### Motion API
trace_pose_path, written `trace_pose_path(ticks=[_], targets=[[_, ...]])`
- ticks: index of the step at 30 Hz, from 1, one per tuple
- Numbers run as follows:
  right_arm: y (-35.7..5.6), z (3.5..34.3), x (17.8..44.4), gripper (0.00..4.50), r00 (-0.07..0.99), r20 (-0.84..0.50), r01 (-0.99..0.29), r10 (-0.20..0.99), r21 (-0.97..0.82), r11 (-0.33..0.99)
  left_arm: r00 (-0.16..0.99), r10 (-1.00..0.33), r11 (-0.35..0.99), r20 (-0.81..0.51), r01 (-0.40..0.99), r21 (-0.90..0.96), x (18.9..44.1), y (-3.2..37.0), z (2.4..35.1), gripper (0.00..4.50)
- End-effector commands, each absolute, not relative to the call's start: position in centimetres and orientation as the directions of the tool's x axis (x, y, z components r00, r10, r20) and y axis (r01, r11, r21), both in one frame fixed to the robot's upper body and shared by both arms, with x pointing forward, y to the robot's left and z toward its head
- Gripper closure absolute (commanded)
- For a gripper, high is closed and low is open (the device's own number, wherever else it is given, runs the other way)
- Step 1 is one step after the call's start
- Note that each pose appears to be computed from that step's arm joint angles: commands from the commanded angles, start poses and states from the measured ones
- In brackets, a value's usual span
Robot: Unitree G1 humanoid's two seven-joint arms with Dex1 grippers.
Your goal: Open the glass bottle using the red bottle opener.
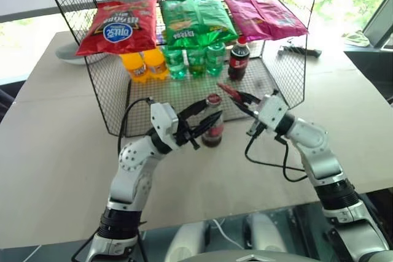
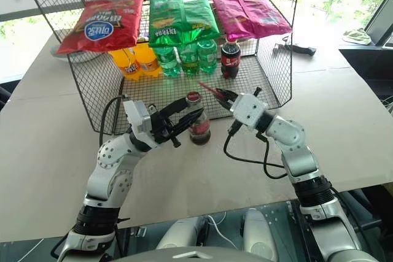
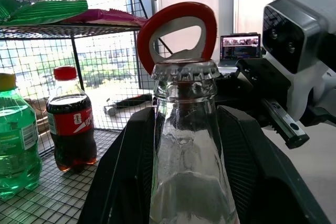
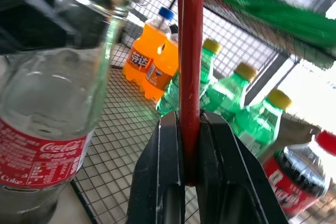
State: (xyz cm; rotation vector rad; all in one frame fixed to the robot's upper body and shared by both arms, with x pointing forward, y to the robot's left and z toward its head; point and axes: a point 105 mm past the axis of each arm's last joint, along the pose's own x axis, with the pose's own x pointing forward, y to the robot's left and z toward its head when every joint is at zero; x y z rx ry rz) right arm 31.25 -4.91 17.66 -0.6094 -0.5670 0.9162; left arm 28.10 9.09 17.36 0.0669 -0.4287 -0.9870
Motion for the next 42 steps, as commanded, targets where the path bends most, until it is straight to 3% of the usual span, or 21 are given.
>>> trace_pose_path(ticks=[1, 10, 20, 42], targets=[[-4.1, 17.7, 30.7, 4.50, 0.453, 0.207, -0.493, 0.867, -0.752, 0.437, 0.478, -0.820, 0.558, 0.314, 0.789, 0.257, 27.8, 9.2, 17.3, 2.85], [-2.7, 16.9, 31.1, 4.50, 0.430, 0.206, -0.410, 0.879, -0.823, 0.393, 0.482, -0.822, 0.558, 0.304, 0.789, 0.258, 27.9, 9.3, 17.0, 2.85], [-2.4, 17.4, 31.0, 4.50, 0.391, 0.237, -0.221, 0.889, -0.914, 0.341, 0.491, -0.819, 0.564, 0.298, 0.784, 0.258, 28.2, 9.5, 16.8, 2.85], [-3.2, 20.6, 32.6, 4.50, 0.373, 0.285, 0.012, 0.883, -0.953, 0.303, 0.495, -0.820, 0.563, 0.288, 0.788, 0.250, 28.1, 9.4, 16.4, 2.85]])
